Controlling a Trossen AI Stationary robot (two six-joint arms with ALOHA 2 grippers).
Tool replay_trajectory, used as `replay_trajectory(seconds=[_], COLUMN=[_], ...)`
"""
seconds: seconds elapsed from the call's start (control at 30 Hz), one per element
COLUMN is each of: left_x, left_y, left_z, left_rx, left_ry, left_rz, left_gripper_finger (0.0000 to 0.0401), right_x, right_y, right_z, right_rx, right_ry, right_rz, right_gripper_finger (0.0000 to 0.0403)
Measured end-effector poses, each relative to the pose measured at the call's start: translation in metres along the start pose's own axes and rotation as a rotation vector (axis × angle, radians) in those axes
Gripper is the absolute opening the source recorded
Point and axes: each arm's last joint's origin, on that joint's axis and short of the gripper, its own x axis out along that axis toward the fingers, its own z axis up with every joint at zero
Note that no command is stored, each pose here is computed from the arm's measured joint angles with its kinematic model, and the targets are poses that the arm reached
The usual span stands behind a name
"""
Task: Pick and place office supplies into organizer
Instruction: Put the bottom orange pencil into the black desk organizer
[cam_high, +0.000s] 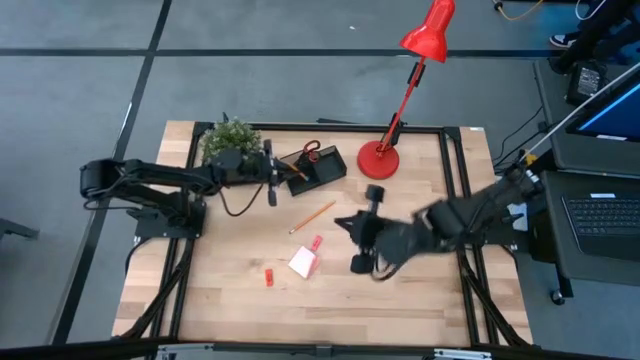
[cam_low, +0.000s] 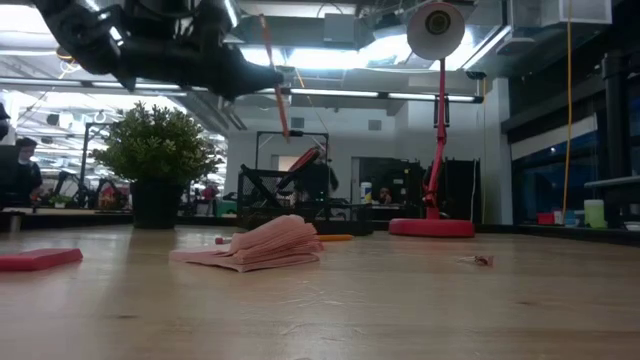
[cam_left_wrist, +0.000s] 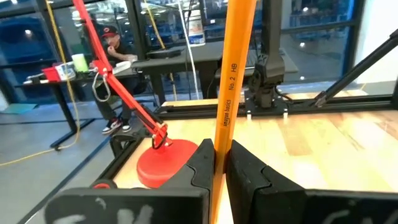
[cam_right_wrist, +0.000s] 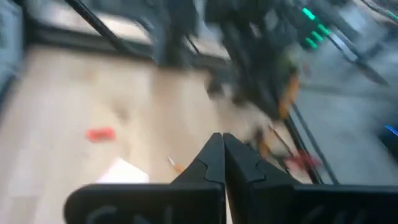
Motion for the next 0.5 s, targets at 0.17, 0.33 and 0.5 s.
replay_trajectory(seconds=[0.17, 0.33, 0.5], left_x=[0.004, 0.003, 0.001], left_y=[0.007, 0.013, 0.023], left_z=[-0.003, -0.004, -0.007], left_rx=[0.002, 0.000, -0.005], left_ry=[-0.027, -0.022, 0.002], left_rz=[0.005, 0.019, 0.064], left_gripper_finger=[0.0015, 0.0015, 0.0014], right_x=[0.002, 0.018, 0.031], right_y=[-0.034, -0.037, -0.035], right_z=[-0.006, -0.057, -0.101], right_rx=[0.037, 0.066, 0.090], right_ry=[-0.190, -0.307, -0.447], right_rz=[0.103, 0.119, 0.120], right_gripper_finger=[0.0000, 0.0000, 0.0000])
